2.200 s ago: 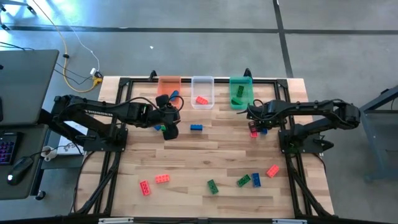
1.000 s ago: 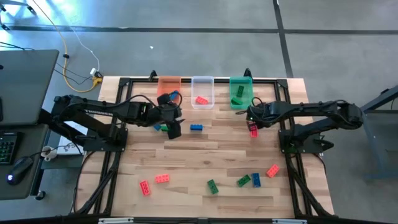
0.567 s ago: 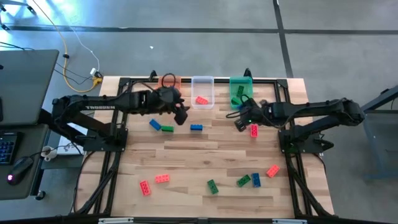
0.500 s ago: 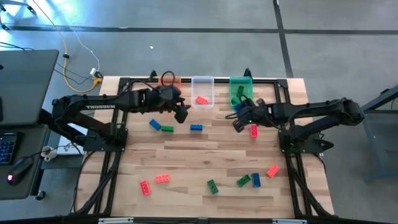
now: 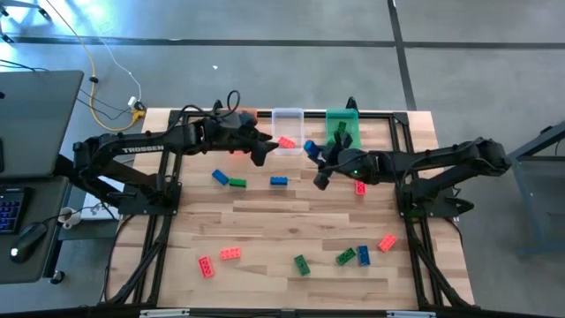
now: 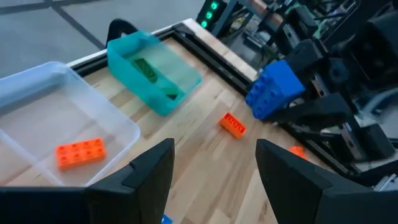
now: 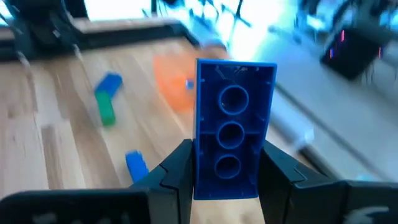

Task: Sort & place blocks by color
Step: Put the blue game piece into the orange bin

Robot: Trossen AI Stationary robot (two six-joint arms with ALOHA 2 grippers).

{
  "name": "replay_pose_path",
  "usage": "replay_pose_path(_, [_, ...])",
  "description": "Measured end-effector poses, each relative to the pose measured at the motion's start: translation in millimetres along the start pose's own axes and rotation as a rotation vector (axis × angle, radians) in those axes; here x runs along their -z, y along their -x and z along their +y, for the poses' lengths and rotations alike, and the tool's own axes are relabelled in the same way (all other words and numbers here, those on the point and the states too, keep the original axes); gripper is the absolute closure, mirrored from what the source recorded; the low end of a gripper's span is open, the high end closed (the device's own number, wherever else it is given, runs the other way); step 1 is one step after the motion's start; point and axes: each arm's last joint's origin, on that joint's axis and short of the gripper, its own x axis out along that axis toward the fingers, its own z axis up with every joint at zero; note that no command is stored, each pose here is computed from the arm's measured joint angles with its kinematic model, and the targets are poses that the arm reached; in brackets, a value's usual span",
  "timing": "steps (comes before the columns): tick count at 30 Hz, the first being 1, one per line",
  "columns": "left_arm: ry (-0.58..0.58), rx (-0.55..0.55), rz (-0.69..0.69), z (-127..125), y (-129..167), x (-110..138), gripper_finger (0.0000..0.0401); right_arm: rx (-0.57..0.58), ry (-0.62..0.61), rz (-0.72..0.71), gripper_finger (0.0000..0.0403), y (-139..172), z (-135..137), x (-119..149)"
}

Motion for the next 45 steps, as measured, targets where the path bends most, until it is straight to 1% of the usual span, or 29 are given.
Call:
replay_pose_path(6, [0.002,0.005,-0.018,0,0,-2,0.0188,0.028,0.054,-0.091,0.0297,-4,-3,-33])
replay_pose_path(10, [0.016,0.001,-0.036,2,0,-5,0.0188,0.078,0.096,-0.102,0.0297,-12,-8,-51])
replay_pose_path(13, [0.018,-0.002,-0.043,3,-1,-6,0.0188,0.104,0.101,-0.084,0.0297,-24,-10,-57])
replay_pose_path(16, [0.012,-0.003,-0.042,3,-1,-5,0.0188,0.122,0.135,-0.043,0.0297,-39,-9,-54])
replay_pose_path(21, [0.011,-0.004,-0.040,3,-2,-5,0.0188,0.137,0.160,0.011,0.0297,-64,-2,-45])
replay_pose_path(23, [0.011,-0.005,-0.040,3,-2,-5,0.0188,0.161,0.162,0.029,0.0297,-72,0,-42])
replay_pose_path(27, [0.010,-0.014,-0.038,4,-5,-4,0.0188,0.150,0.159,0.044,0.0297,-88,7,-41])
replay_pose_path(30, [0.009,-0.027,-0.016,6,-12,-1,0.0188,0.137,0.187,0.062,0.0297,-99,15,-40])
replay_pose_path(38, [0.005,-0.103,0.008,12,-26,7,0.0188,0.141,0.220,0.105,0.0297,-114,25,-37])
replay_pose_path(40, [0.006,-0.109,0.008,12,-26,7,0.0188,0.147,0.210,0.110,0.0297,-113,26,-37])
replay_pose_path(43, [0.011,-0.109,0.020,13,-26,7,0.0188,0.188,0.203,0.138,0.0297,-113,25,-33])
replay_pose_path(45, [0.018,-0.111,0.019,13,-25,7,0.0188,0.181,0.204,0.148,0.0297,-113,24,-32])
